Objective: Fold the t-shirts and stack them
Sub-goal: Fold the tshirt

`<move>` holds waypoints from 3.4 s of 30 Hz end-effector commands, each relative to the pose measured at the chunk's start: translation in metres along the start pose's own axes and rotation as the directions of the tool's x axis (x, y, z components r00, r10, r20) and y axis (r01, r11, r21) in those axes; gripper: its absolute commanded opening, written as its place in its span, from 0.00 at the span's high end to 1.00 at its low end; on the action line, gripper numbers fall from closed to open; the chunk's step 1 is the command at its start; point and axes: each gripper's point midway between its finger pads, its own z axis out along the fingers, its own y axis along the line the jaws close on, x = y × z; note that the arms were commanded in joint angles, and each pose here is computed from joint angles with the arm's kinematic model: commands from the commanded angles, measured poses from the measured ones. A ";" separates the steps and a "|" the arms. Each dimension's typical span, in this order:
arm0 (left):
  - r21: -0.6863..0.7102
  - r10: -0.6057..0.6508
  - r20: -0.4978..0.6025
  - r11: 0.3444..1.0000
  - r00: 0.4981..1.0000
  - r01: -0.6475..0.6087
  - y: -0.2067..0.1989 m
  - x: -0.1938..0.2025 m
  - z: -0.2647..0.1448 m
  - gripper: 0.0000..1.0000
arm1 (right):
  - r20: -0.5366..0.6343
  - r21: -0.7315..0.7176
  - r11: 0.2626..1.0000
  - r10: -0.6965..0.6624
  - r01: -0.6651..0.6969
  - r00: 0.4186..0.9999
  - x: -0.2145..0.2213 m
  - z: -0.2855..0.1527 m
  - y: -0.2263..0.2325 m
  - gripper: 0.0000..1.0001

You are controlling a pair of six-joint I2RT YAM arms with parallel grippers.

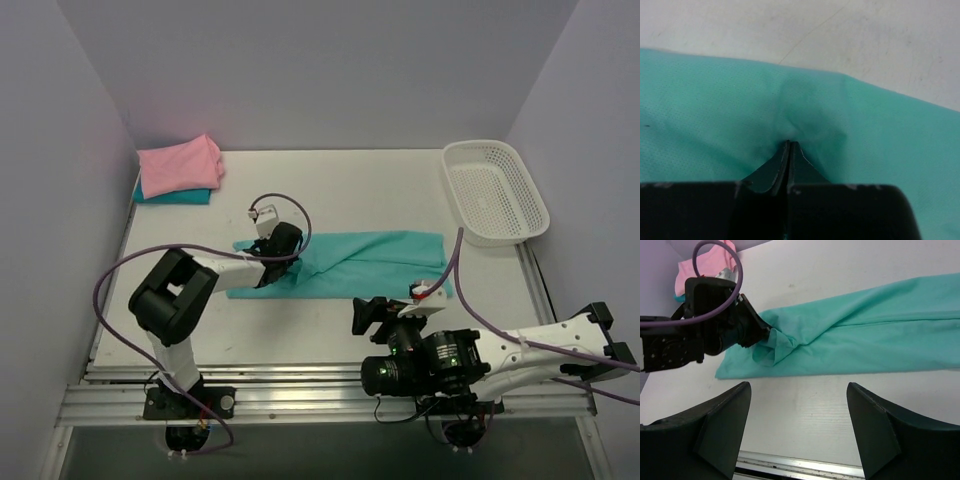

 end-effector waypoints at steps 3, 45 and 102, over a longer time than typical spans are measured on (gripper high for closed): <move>0.076 0.086 -0.072 0.994 0.994 -0.081 -0.030 -0.025 0.050 0.98 | 0.108 0.013 1.000 0.003 -0.005 0.994 -0.038 -0.001 -0.007 0.27; 0.544 -0.097 -0.173 0.820 0.980 0.178 -0.201 -0.009 -0.069 0.04 | 0.264 0.106 0.994 -0.044 0.016 0.964 -0.108 0.003 -0.017 0.14; 0.388 -0.073 -0.315 0.900 0.946 0.199 -0.173 0.162 -0.048 0.98 | 0.275 0.115 0.993 -0.037 0.006 0.961 -0.108 0.003 -0.031 0.15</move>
